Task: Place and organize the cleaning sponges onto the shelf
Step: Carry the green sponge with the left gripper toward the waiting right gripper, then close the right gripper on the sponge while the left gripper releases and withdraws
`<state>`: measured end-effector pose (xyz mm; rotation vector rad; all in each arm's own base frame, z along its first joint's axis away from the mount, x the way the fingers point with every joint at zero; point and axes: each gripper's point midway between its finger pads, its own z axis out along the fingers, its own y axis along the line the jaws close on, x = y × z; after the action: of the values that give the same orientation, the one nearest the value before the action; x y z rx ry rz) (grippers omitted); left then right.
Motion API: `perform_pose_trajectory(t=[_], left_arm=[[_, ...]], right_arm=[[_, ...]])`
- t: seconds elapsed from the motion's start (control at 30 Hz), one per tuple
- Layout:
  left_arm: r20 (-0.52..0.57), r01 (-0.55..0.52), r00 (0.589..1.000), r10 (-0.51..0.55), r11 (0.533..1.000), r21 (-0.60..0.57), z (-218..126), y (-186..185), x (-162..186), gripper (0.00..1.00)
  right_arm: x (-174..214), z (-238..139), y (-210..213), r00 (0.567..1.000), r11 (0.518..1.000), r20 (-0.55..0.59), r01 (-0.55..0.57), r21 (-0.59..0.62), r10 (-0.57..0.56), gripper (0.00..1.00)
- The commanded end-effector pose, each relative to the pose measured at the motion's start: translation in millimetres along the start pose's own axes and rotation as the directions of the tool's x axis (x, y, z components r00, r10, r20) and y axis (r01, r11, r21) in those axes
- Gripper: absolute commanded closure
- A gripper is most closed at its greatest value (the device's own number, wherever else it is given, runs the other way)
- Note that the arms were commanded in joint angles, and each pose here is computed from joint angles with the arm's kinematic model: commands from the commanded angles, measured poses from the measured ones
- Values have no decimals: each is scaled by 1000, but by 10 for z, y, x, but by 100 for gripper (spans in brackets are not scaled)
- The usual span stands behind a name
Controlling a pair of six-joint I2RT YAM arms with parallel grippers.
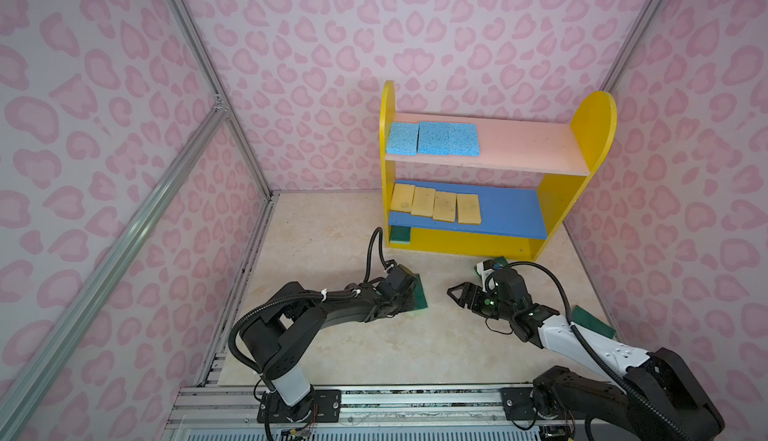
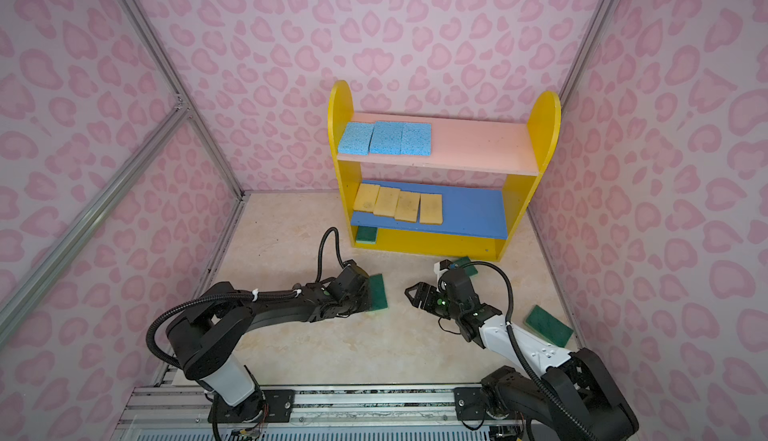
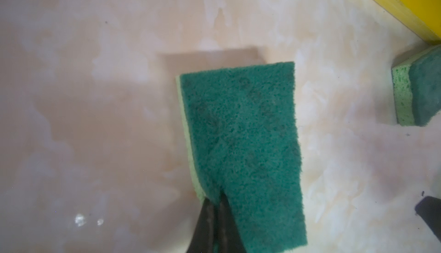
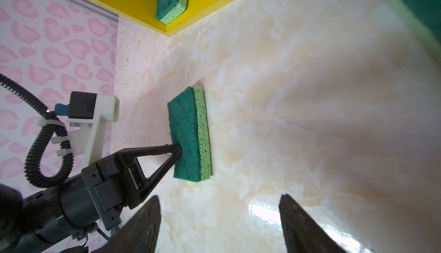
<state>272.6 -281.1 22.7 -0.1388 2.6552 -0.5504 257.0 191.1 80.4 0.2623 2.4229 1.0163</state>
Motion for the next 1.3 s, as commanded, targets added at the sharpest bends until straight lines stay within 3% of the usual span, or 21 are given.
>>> perform_pose_trajectory(t=[0.0,0.13,0.33,0.57,0.83,1.13,1.27], left_arm=[[6,13,1000,-13,1000,10,-13,-3,-22,97],[34,18,999,-20,999,46,-162,-70,-133,97],[67,21,997,-29,994,110,-394,-210,-295,97],[72,29,997,-40,989,148,-484,-284,-329,97],[85,40,995,-55,984,176,-584,-319,-363,97],[71,47,996,-62,978,202,-571,-387,-362,97],[65,44,996,-58,977,207,-574,-396,-351,97]], right_arm=[[21,25,102,1000,998,-1,26,-51,-26,15],[62,43,263,999,993,3,47,-109,-47,16],[112,149,447,1000,978,-15,-10,-207,7,39],[199,302,599,999,969,-51,-13,-246,0,39],[218,432,573,996,966,-73,-62,-250,45,56],[204,493,609,995,962,-80,-75,-262,55,59],[178,513,610,996,963,-72,-73,-259,56,65]])
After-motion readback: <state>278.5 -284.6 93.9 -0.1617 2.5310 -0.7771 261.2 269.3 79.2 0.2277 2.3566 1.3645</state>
